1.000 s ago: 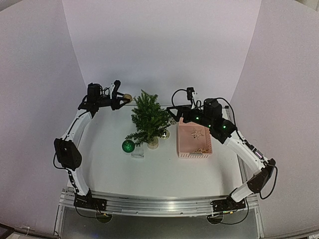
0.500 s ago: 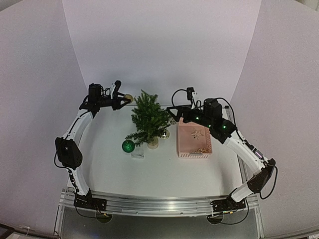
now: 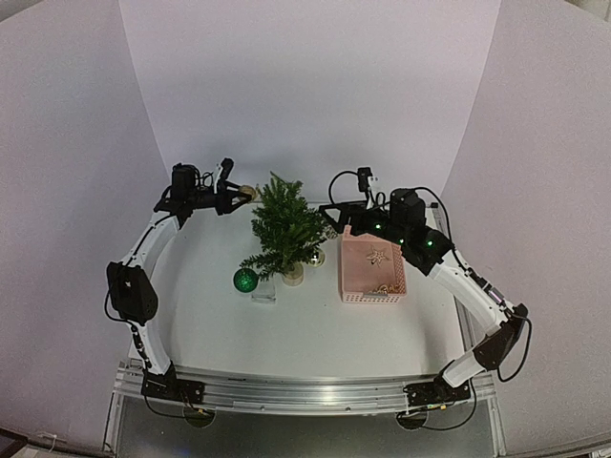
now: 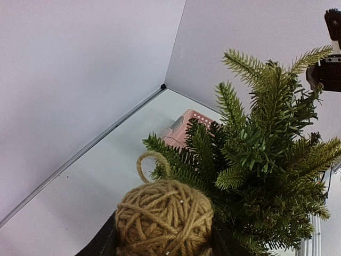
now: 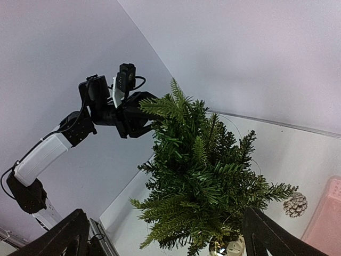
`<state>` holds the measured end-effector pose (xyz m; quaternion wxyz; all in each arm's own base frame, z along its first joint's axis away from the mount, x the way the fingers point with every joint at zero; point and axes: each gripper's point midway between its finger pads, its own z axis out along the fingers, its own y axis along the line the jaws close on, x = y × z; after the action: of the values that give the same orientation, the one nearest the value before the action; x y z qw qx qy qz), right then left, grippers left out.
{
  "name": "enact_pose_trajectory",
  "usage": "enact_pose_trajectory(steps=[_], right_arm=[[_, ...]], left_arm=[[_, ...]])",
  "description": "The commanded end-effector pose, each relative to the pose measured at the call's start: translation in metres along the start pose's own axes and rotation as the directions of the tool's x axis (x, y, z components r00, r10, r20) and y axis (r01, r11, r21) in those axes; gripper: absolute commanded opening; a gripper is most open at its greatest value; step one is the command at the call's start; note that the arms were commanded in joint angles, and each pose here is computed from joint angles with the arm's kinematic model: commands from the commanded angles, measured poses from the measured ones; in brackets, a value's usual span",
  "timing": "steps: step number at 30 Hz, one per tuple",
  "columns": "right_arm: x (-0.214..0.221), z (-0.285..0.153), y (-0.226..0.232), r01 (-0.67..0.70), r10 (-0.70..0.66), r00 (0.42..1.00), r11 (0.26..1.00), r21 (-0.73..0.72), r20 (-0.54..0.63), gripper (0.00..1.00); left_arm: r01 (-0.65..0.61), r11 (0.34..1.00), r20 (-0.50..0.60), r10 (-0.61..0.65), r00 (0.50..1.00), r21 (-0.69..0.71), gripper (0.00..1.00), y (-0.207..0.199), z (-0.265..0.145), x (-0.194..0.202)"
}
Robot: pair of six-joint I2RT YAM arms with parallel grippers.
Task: Decorate the small christmas tree
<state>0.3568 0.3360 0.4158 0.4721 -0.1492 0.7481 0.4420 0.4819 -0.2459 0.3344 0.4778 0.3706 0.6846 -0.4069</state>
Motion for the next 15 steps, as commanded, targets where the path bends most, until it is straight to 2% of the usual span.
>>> enact_pose_trajectory(steps=[1, 7, 12, 15], right_arm=[[-0.0227, -0.0164, 0.0172, 0.03, -0.028, 0.998, 0.999, -0.038, 0.058, 0.98], [-0.0252, -0.0167, 0.0186, 0.038, -0.036, 0.997, 0.998, -0.04, 0.063, 0.98], [-0.0281, -0.0162, 0.0207, 0.045, -0.042, 0.997, 0.998, -0.045, 0.068, 0.98], [-0.0279, -0.0154, 0.0206, 0.045, -0.042, 0.997, 0.998, -0.046, 0.067, 0.98]], left_arm=[[-0.045, 0.999, 0.037, 0.044, 0.998, 0.018, 0.01, -0.0073, -0.003, -0.0163], [-0.044, 0.999, 0.042, 0.043, 0.998, 0.019, 0.13, -0.0045, -0.0009, -0.0156], [-0.038, 0.999, 0.047, 0.037, 0.998, 0.023, 0.14, -0.0037, 0.0002, -0.0168], [-0.035, 0.999, 0.041, 0.034, 0.999, 0.023, 0.2, -0.0033, 0.0007, -0.0133]])
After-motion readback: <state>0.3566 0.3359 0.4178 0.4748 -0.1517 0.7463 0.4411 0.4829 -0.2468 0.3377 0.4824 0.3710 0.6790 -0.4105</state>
